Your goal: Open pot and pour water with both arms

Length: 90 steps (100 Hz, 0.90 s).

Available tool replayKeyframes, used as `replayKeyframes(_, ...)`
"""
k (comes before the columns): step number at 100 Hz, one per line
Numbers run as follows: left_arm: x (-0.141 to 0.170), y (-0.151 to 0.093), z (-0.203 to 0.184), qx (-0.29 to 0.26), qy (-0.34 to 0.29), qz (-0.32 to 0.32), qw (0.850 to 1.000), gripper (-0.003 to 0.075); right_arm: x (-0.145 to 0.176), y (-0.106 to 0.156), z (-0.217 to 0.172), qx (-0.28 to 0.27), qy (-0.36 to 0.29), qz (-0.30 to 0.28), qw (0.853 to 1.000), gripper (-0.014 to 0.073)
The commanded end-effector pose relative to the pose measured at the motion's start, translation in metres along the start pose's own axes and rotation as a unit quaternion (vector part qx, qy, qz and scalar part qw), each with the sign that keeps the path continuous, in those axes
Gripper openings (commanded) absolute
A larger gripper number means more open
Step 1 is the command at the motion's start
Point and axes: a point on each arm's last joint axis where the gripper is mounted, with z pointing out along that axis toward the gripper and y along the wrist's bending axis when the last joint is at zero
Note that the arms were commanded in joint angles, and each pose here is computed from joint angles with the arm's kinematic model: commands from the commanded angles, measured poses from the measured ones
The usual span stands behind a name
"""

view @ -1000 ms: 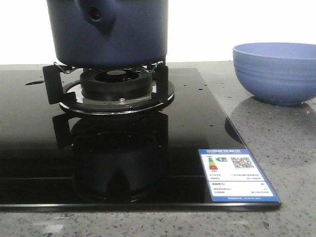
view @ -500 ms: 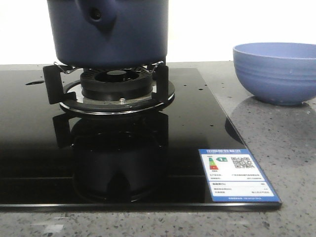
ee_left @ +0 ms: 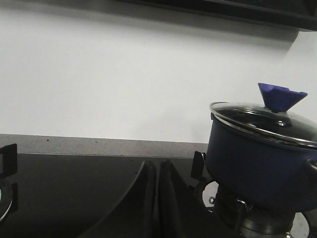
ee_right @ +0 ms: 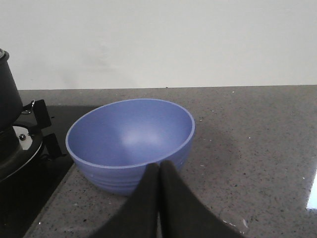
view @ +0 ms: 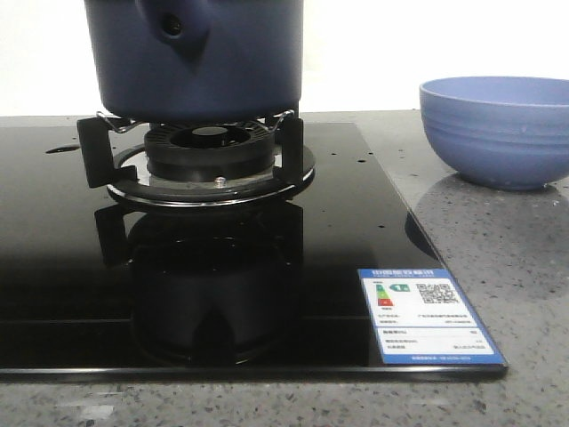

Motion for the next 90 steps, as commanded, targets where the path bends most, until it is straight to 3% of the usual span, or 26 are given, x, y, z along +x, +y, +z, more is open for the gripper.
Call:
replayKeyframes(1,-0.009,-0.001,0.001,0.003,-0.010,-0.010,1.000,-0.0020,-0.013,-0.004,-0.001,0.022,-0.034,0.000,0.999,-0.0062)
replayKeyframes(32,-0.007,-0.001,0.001,0.001,-0.006,-0.008,1.000,-0.0020,-0.013,-0.004,-0.001,0.022,-0.034,0.000,0.999,-0.0062)
replayKeyframes(47,-0.006,0.009,0.000,-0.051,-0.001,-0.061,0.997,-0.0020,-0.013,-0.004,-0.001,0.022,-0.034,0.000,0.999,-0.0062)
replayKeyframes(58,-0.003,0.013,0.000,-0.073,0.011,-0.033,0.997,-0.0020,-0.013,-0.004,-0.001,0.022,-0.034,0.000,0.999,-0.0062)
replayKeyframes(90,0.044,0.020,-0.015,-0.082,-0.004,0.000,0.997,-0.0020,-0.013,-0.004,-0.001,0.022,-0.034,0.000,0.999,-0.0062)
